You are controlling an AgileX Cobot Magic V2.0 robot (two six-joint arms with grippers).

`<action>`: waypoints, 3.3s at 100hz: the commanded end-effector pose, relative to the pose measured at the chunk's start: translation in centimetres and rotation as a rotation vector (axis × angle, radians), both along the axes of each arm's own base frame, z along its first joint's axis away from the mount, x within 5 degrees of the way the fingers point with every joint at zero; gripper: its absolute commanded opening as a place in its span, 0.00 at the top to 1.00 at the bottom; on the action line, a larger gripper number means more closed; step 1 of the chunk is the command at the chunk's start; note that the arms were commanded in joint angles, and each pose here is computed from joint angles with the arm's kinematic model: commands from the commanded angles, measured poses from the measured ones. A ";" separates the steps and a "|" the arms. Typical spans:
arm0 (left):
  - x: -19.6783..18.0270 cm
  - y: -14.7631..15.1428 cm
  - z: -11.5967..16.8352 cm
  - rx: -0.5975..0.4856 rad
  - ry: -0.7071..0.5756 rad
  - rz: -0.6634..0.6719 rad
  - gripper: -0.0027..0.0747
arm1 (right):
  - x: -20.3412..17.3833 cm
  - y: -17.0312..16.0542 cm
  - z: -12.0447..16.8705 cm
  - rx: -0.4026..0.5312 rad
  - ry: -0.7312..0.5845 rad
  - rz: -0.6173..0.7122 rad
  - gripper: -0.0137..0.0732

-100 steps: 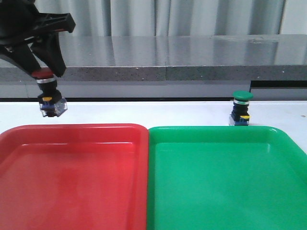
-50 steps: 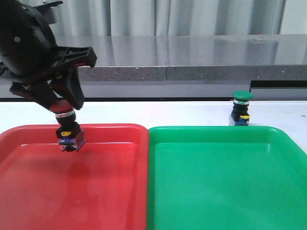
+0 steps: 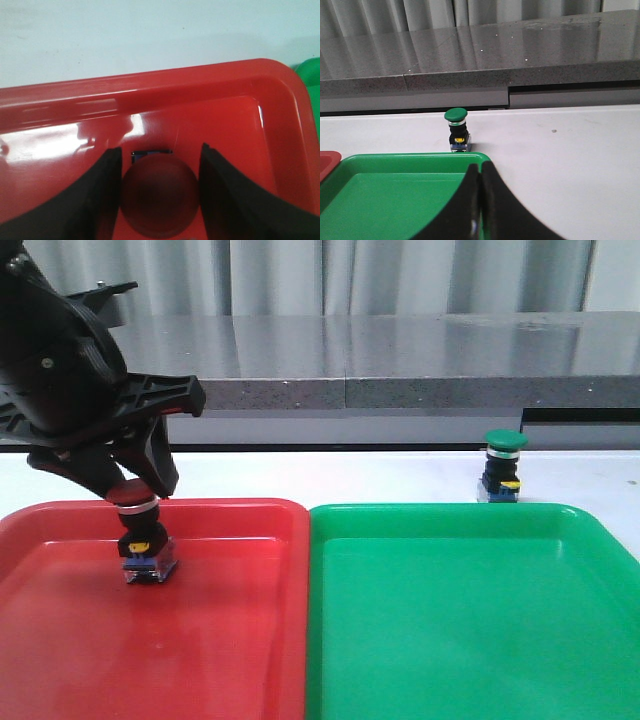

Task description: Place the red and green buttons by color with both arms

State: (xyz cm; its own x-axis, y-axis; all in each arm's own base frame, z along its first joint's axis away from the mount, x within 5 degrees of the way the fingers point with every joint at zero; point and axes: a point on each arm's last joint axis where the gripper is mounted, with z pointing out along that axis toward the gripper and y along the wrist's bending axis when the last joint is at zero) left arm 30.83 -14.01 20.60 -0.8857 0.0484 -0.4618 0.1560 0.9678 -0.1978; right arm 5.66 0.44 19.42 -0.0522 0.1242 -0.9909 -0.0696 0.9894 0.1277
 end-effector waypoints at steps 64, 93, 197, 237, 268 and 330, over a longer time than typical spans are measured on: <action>-0.4 0.5 5.6 -0.097 -0.213 0.025 0.23 | -0.2 0.0 1.3 -0.006 -0.108 0.001 0.96; -1.5 4.3 10.3 -0.112 -0.359 0.104 0.23 | -0.2 0.0 1.3 -0.006 -0.108 0.001 0.96; -20.5 11.2 9.5 -0.201 -0.783 0.145 0.25 | -0.2 0.0 1.3 -0.006 -0.108 0.001 0.96; -21.2 11.4 9.2 -0.184 -0.810 0.136 0.98 | -0.2 0.0 1.3 -0.006 -0.108 0.001 0.96; -21.2 11.4 9.2 -0.180 -0.811 0.134 0.99 | -0.2 0.0 1.3 -0.006 -0.108 0.001 0.96; -21.2 11.5 9.1 -0.171 -0.945 0.110 0.99 | -0.2 0.0 1.3 -0.006 -0.108 0.001 0.96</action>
